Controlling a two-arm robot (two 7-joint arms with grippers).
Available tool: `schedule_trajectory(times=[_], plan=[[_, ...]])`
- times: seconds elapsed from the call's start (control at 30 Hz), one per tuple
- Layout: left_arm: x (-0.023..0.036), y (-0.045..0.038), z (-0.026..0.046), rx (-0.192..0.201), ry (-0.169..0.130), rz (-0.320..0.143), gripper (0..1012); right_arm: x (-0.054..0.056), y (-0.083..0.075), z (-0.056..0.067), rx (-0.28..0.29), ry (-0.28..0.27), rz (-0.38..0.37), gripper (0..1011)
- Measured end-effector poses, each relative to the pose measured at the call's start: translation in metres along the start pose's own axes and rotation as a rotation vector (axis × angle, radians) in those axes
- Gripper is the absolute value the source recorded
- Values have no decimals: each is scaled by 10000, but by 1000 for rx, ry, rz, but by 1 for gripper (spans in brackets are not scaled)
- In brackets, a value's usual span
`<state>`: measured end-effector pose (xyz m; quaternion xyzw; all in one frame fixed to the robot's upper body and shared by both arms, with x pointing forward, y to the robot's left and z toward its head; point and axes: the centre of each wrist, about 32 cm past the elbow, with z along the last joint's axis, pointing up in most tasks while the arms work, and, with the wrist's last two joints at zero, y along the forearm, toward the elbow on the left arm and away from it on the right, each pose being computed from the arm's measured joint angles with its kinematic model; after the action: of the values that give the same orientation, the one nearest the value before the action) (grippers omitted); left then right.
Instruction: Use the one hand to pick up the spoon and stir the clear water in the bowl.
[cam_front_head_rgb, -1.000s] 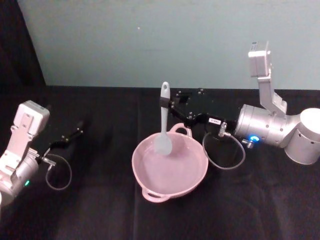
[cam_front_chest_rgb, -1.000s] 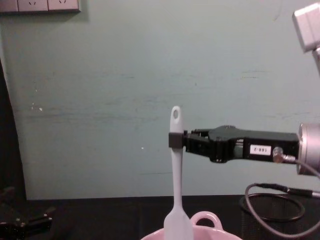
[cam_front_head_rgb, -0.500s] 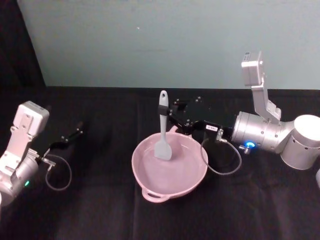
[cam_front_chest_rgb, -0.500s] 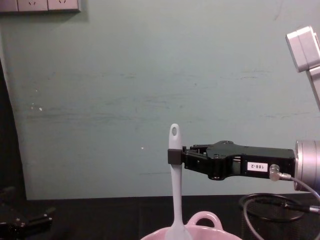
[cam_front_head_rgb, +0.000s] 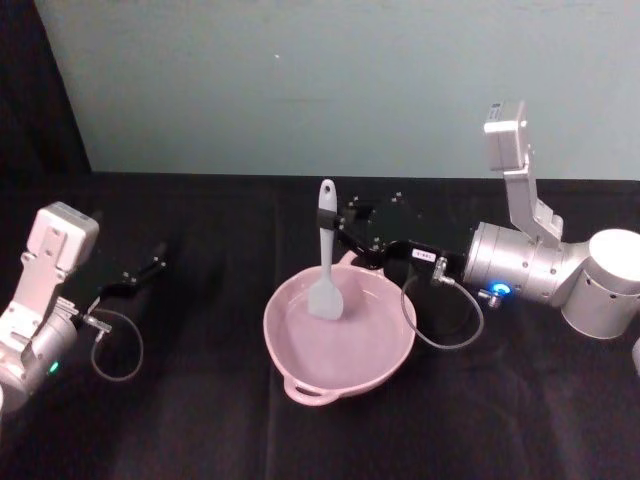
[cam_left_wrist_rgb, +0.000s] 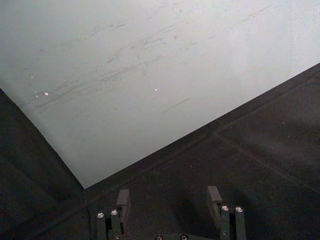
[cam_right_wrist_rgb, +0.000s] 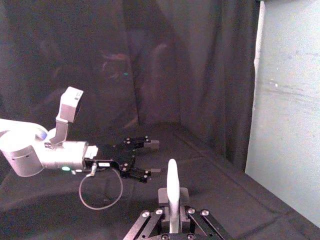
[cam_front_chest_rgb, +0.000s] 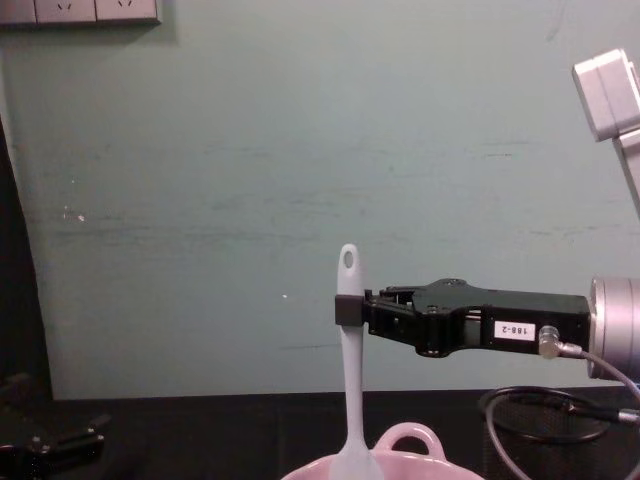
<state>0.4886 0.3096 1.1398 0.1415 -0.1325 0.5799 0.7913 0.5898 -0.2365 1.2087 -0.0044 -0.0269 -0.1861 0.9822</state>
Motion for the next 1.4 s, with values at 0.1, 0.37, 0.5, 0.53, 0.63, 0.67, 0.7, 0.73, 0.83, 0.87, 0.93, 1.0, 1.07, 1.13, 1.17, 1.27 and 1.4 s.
schedule_trajectory(times=[0.1, 0.37, 0.5, 0.53, 0.63, 0.67, 0.7, 0.73, 0.83, 0.87, 0.93, 1.0, 1.07, 1.13, 1.17, 1.27, 1.4], plan=[[0, 0, 0, 0, 0, 0, 1005, -11, 6, -20, -9, -1, 22, 112], [0, 0, 0, 0, 0, 0, 1005, -44, 88, -85, -28, -5, 81, 112], [0, 0, 0, 0, 0, 0, 1005, -38, 167, -115, -18, -14, 89, 112], [0, 0, 0, 0, 0, 0, 1005, -30, 197, -124, -12, -21, 89, 112], [0, 0, 0, 0, 0, 0, 1005, -9, 240, -136, 1, -36, 83, 112], [0, 0, 0, 0, 0, 0, 1005, 7, 267, -133, 10, -48, 79, 112], [0, 0, 0, 0, 0, 0, 1005, 28, 288, -132, 18, -60, 70, 112], [0, 0, 0, 0, 0, 0, 1005, 40, 294, -135, 22, -65, 64, 112], [0, 0, 0, 0, 0, 0, 1005, 75, 307, -133, 30, -80, 43, 112], [0, 0, 0, 0, 0, 0, 1005, 95, 299, -132, 34, -90, 26, 112], [0, 0, 0, 0, 0, 0, 1005, 120, 269, -119, 38, -103, -2, 112], [0, 0, 0, 0, 0, 0, 1005, 134, 235, -110, 37, -110, -19, 112], [1, 0, 0, 0, 0, 0, 1005, 137, 180, -96, 36, -121, -41, 112], [0, 0, 0, 0, 0, 0, 1005, 133, 114, -83, 33, -132, -61, 112], [0, 0, 0, 0, 0, 0, 1005, 128, 89, -79, 32, -134, -67, 112], [0, 0, 0, 0, 0, 0, 1005, 102, -7, -58, 23, -143, -85, 112], [1, 0, 0, 0, 0, 0, 1005, 45, -111, -38, 8, -144, -86, 112]])
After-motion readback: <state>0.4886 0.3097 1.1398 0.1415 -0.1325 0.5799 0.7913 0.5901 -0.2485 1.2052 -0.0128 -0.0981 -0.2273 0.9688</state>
